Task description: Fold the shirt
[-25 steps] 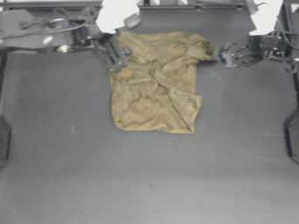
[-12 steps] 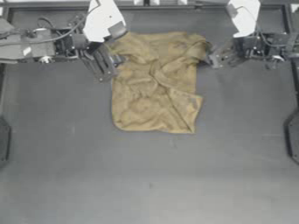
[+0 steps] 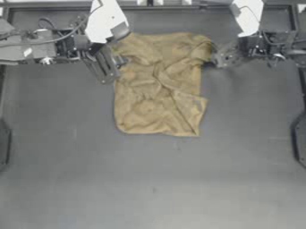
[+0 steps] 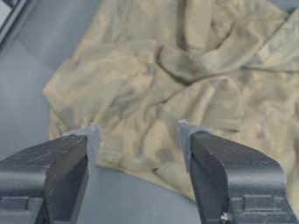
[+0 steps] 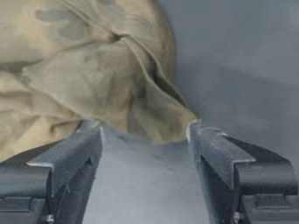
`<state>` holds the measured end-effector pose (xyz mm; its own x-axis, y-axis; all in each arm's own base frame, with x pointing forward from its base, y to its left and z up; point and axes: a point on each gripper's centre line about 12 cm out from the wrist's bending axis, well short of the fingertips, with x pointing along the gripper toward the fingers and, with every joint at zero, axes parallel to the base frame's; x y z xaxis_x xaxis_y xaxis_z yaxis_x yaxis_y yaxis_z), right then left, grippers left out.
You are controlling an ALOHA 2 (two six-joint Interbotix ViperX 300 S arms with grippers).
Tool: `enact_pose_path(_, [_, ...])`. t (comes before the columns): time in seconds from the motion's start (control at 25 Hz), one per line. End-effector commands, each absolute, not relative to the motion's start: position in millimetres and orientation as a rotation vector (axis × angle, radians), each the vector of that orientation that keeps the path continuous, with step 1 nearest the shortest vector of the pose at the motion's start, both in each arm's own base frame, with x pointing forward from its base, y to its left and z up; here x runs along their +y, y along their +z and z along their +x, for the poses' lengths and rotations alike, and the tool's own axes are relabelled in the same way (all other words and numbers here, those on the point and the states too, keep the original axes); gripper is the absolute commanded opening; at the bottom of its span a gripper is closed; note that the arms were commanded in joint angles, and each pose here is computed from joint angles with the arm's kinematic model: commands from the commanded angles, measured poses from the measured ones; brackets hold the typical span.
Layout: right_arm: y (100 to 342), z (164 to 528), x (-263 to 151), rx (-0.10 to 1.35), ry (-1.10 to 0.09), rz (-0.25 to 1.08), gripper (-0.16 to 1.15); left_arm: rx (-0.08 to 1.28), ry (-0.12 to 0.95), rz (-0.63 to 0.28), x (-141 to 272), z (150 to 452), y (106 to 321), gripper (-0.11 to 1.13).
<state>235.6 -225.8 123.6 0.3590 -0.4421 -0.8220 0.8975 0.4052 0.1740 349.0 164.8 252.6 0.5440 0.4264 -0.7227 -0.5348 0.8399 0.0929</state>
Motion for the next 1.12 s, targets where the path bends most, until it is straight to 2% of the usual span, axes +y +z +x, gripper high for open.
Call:
enact_pose_path(0.04, [129, 238, -236, 0.73, -0.966, 0.7, 0.91, 0.748, 0.567, -0.137, 160, 344, 277, 0.89])
enact_pose_path(0.56, [107, 240, -248, 0.732, -0.967, 0.729, 0.89, 0.751, 0.557, -0.133, 156, 346, 276, 0.88])
enact_pose_path(0.6, [106, 241, -247, 0.737, -0.966, 0.729, 0.85, 0.751, 0.557, -0.133, 156, 346, 276, 0.88])
enact_pose_path(0.68, [104, 242, -244, 0.75, -0.962, 0.732, 0.71, 0.749, 0.557, -0.133, 156, 346, 276, 0.88])
enact_pose_path(0.76, [103, 244, -240, 0.765, -0.953, 0.723, 0.44, 0.748, 0.557, -0.133, 156, 346, 277, 0.88])
enact_pose_path(0.8, [104, 247, -238, 0.77, -0.944, 0.717, 0.24, 0.747, 0.557, -0.131, 156, 346, 277, 0.88])
enact_pose_path(0.88, [105, 251, -236, 0.767, -0.933, 0.711, -0.02, 0.748, 0.558, -0.132, 156, 346, 277, 0.88])
enact_pose_path(0.92, [105, 251, -235, 0.768, -0.932, 0.712, -0.07, 0.748, 0.557, -0.132, 156, 346, 277, 0.88])
enact_pose_path(1.12, [115, 256, -232, 0.776, -0.922, 0.682, 0.08, 0.754, 0.558, -0.134, 155, 344, 276, 0.88])
